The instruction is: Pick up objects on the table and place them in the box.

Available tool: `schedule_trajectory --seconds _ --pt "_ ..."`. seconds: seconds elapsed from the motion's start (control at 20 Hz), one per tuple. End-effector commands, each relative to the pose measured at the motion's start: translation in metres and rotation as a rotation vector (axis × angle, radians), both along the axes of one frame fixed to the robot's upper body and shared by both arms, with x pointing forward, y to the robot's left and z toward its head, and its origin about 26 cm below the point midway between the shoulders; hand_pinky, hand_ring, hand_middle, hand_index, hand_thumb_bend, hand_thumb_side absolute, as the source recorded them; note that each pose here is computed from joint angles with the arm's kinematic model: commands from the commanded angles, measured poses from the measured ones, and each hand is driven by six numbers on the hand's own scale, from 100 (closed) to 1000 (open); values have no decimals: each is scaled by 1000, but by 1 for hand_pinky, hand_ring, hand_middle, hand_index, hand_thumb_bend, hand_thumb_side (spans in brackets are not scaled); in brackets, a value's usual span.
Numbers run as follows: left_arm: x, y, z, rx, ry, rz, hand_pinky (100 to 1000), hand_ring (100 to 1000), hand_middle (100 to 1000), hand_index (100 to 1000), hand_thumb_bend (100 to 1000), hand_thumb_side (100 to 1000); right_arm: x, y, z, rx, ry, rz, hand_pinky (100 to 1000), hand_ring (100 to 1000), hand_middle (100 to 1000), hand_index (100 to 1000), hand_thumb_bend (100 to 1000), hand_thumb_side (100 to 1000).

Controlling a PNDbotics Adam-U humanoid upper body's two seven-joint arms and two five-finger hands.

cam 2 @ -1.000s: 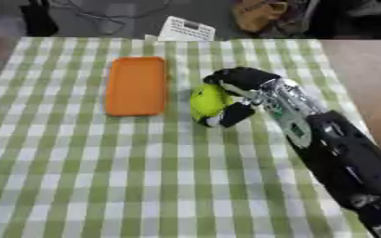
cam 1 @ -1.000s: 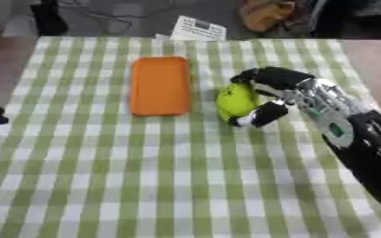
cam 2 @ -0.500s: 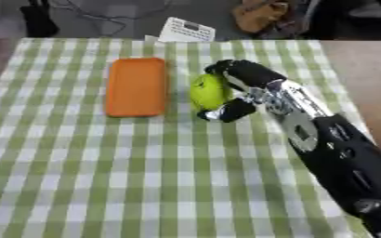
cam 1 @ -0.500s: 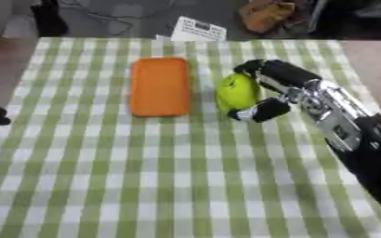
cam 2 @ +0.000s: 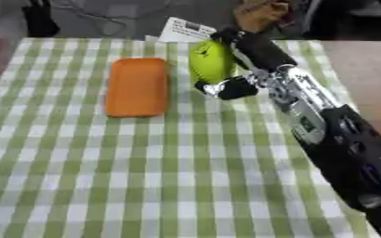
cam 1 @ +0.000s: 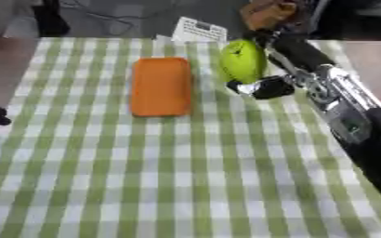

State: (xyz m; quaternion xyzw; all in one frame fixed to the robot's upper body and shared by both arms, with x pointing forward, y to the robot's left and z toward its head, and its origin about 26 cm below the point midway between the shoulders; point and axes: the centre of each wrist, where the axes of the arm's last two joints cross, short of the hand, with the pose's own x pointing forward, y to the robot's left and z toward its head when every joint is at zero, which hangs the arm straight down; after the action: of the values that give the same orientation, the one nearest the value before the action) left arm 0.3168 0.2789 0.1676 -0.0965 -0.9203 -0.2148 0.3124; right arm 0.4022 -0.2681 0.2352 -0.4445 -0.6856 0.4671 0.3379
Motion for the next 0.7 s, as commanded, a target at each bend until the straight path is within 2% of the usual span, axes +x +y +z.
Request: schedule_trajectory --seconds 0.05,0.35,0.7 --pt "0 0 9 23 -24 -15 653 680 720 769 143 969 -3 -7 24 37 -93 -33 100 303 416 766 118 100" --pt "3 -9 15 28 -36 -67 653 682 721 769 146 966 0 -13 27 167 -217 -133 100 295 404 760 100 100" --pt "6 -20 20 45 -39 -132 652 682 722 770 149 969 6 -19 22 246 -272 -198 100 305 401 767 100 100"
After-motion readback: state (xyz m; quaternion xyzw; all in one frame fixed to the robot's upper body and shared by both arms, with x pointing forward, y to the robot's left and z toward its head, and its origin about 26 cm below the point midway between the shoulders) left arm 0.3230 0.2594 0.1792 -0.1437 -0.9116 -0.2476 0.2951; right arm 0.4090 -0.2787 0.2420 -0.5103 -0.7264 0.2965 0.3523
